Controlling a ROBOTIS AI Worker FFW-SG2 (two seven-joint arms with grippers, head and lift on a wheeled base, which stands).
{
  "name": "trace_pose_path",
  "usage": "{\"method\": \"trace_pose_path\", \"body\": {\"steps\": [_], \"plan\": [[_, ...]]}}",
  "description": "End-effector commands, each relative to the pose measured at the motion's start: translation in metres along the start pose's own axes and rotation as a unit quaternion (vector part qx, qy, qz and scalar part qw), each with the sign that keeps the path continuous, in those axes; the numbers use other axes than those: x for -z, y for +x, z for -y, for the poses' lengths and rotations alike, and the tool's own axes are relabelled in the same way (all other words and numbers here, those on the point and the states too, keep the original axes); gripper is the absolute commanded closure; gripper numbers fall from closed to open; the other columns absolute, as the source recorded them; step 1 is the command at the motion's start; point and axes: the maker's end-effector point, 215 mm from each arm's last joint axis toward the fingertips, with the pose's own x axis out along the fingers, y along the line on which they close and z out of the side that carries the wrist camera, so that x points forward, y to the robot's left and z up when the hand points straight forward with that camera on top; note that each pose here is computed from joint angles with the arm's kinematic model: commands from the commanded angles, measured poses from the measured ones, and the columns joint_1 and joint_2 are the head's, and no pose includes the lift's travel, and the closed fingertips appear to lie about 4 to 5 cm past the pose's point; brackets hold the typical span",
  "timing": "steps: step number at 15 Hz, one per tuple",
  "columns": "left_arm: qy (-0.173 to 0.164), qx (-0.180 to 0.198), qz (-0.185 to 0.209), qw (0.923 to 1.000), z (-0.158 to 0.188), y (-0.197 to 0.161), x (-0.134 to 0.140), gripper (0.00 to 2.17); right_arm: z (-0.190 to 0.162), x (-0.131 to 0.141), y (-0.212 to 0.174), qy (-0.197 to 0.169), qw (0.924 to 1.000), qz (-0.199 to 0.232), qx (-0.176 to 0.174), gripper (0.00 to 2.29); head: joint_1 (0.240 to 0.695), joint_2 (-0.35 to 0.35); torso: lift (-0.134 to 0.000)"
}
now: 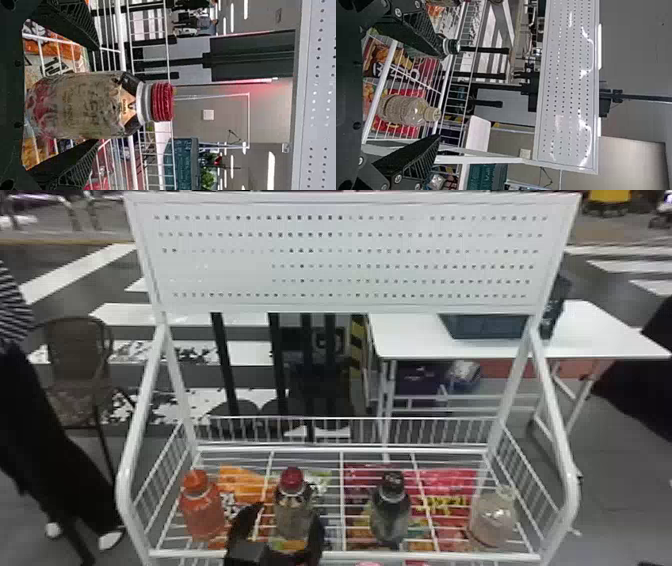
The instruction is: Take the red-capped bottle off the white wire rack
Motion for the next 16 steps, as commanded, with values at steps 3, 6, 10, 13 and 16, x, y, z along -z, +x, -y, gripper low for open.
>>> {"method": "trace_pose_path", "body": {"steps": [3,6,10,13,16], "plan": [[-0.002,0.008,-0.008,0.9999,0.004,0.025,0.004,0.06,0.001,0.007,0.003,-0.001,0.9999,-0.015,0.000,0.15,0.499,0.000,0.000],[0.004,0.011,-0.013,0.9998,0.006,0.043,0.008,0.06,0.001,0.009,0.004,-0.003,0.9997,-0.023,0.001,0.15,0.499,0.000,0.000],[-0.009,0.008,-0.005,0.9999,-0.004,0.045,0.002,1.28,0.005,0.011,0.008,-0.006,0.9996,-0.027,0.003,0.15,0.499,0.000,0.000],[-0.027,0.010,0.012,0.9995,-0.007,0.030,-0.016,1.93,0.005,0.013,0.013,0.000,0.9994,-0.035,0.003,0.15,0.499,0.000,0.000],[-0.035,0.018,0.015,0.9991,-0.003,0.001,-0.043,1.92,-0.006,0.017,0.024,-0.001,0.9992,-0.039,-0.005,0.15,0.499,0.000,0.000]]}}
